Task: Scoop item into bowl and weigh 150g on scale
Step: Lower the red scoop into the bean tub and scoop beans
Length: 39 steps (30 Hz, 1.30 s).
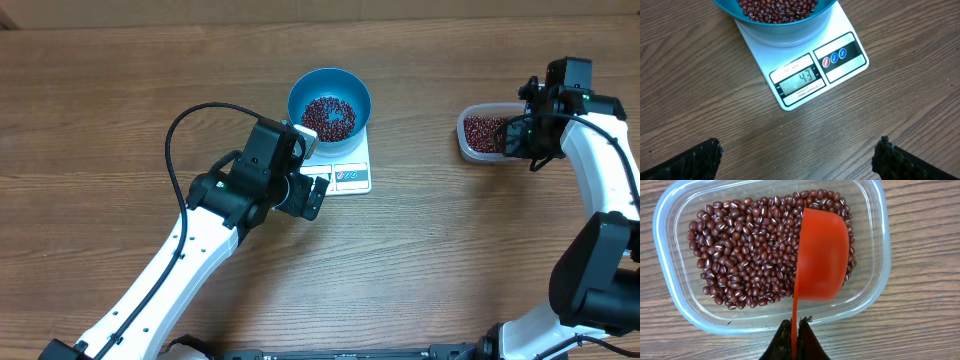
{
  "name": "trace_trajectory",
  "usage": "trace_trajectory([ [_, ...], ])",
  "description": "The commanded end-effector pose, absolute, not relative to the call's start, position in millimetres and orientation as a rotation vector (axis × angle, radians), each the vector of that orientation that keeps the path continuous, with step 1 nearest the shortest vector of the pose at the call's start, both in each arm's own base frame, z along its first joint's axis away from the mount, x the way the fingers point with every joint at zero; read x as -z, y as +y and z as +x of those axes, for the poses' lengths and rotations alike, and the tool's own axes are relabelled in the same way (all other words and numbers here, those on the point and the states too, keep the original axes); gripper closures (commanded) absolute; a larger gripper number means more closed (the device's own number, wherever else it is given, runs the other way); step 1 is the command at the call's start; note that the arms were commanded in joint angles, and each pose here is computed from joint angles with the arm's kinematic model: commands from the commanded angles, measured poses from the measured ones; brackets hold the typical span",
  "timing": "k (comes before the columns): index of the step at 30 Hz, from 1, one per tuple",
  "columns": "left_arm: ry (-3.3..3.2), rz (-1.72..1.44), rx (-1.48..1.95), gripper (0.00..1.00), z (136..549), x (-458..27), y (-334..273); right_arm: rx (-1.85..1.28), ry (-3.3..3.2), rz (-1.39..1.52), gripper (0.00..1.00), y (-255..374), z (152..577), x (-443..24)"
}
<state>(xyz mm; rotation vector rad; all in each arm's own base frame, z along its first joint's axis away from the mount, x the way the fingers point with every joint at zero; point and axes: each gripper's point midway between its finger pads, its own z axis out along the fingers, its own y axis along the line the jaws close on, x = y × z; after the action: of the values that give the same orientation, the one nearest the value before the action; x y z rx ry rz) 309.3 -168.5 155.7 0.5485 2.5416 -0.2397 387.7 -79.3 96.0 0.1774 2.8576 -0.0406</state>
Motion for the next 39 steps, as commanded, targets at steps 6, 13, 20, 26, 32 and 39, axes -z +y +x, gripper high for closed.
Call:
trace_trajectory([
  [6,2.536,0.588,0.229,0.00,307.7,-153.9,-170.3,0.054,2.863,0.170,0.96,-79.8,387.3,-94.4],
  [13,2.536,0.588,0.229,0.00,307.7,-153.9,-170.3,0.053,2.863,0.170,0.96,-79.7,387.4,-94.4],
  [20,2.536,0.588,0.229,0.00,307.7,-153.9,-170.3,0.056,2.865,0.159,0.96,-79.8,387.1,-94.4],
  [26,2.536,0.588,0.229,0.00,307.7,-153.9,-170.3,0.056,2.867,0.159,0.96,-79.7,386.4,-94.2],
  [32,2.536,0.588,0.229,0.00,307.7,-153.9,-170.3,0.065,2.877,0.156,0.96,-80.5,383.7,-91.4],
  [39,2.536,0.588,0.229,0.00,307.7,-153.9,-170.3,0.067,2.884,0.129,0.96,-79.8,380.7,-81.6],
])
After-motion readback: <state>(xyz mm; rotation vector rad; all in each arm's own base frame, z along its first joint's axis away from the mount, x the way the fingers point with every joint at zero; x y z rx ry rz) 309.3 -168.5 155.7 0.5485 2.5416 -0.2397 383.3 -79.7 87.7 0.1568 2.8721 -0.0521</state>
